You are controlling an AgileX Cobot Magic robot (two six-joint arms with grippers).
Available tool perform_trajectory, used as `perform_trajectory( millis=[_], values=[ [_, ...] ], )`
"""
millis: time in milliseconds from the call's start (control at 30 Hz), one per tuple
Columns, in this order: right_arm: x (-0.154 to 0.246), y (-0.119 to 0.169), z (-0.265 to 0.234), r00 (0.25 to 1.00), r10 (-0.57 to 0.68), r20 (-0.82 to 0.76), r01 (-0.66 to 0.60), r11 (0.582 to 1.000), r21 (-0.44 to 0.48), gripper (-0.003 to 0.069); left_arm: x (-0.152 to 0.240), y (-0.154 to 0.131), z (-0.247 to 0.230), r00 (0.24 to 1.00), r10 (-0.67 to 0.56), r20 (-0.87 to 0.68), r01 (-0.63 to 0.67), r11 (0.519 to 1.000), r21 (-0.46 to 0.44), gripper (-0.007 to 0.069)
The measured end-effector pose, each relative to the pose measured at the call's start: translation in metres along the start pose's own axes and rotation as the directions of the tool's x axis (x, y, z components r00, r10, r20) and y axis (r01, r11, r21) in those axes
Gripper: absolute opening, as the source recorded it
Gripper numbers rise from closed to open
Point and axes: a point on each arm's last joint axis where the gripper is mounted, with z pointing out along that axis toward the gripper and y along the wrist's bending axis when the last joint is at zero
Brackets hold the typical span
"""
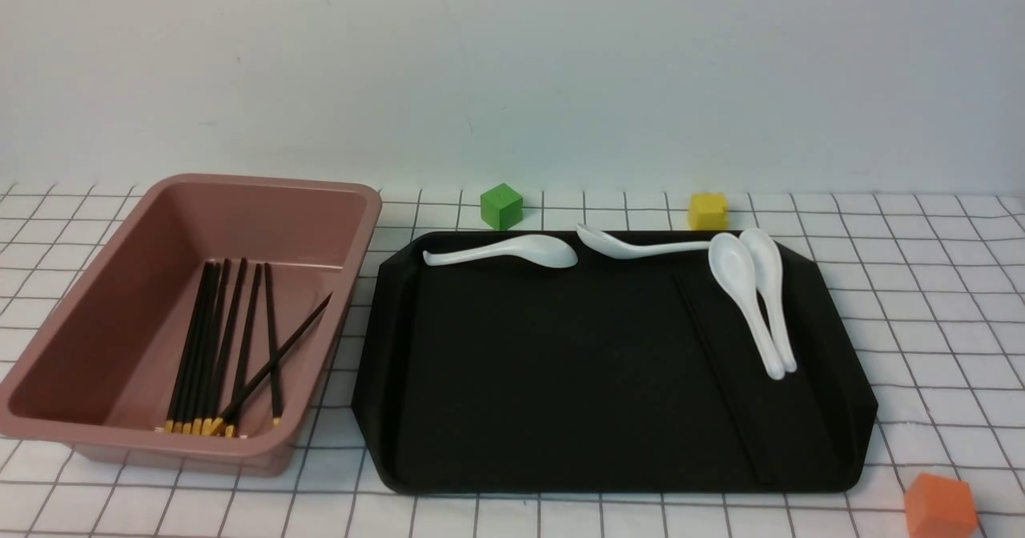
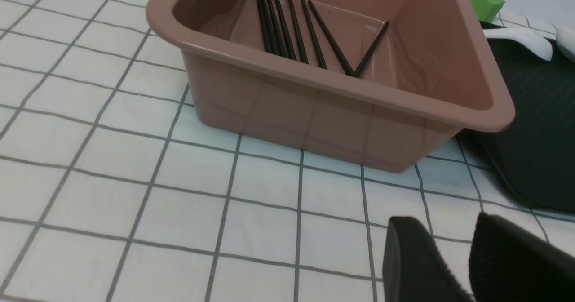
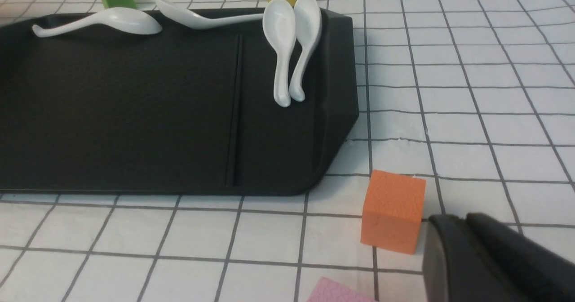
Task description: On white black tablecloth take chopsticks from black tray and put them in box.
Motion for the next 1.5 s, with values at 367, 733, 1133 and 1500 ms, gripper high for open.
perform_trajectory(
  millis=[367,733,1133,1500],
  values=[
    [0.0000,0.0000,0.0000,1.000,0.001,0.000,-0.001,1.000,0.000,0.0076,0.0000,0.0000,0.0000,1.000,0.000,0.000,0.000,1.000,0.000,0.0218],
    [0.0000,0.0000,0.0000,1.000,0.001,0.000,-0.001,1.000,0.000,0.0085,0.0000,0.0000,0.0000,1.000,0.000,0.000,0.000,1.000,0.000,0.0218],
    [0.0000,0.0000,0.0000,1.000,0.001,0.000,-0.001,1.000,0.000,0.0086,0.0000,0.0000,0.0000,1.000,0.000,0.000,0.000,1.000,0.000,0.0218],
    [0.0000,0.0000,0.0000,1.000,0.001,0.000,-0.001,1.000,0.000,0.0090,0.0000,0.0000,0.0000,1.000,0.000,0.000,0.000,1.000,0.000,0.0218]
  ],
)
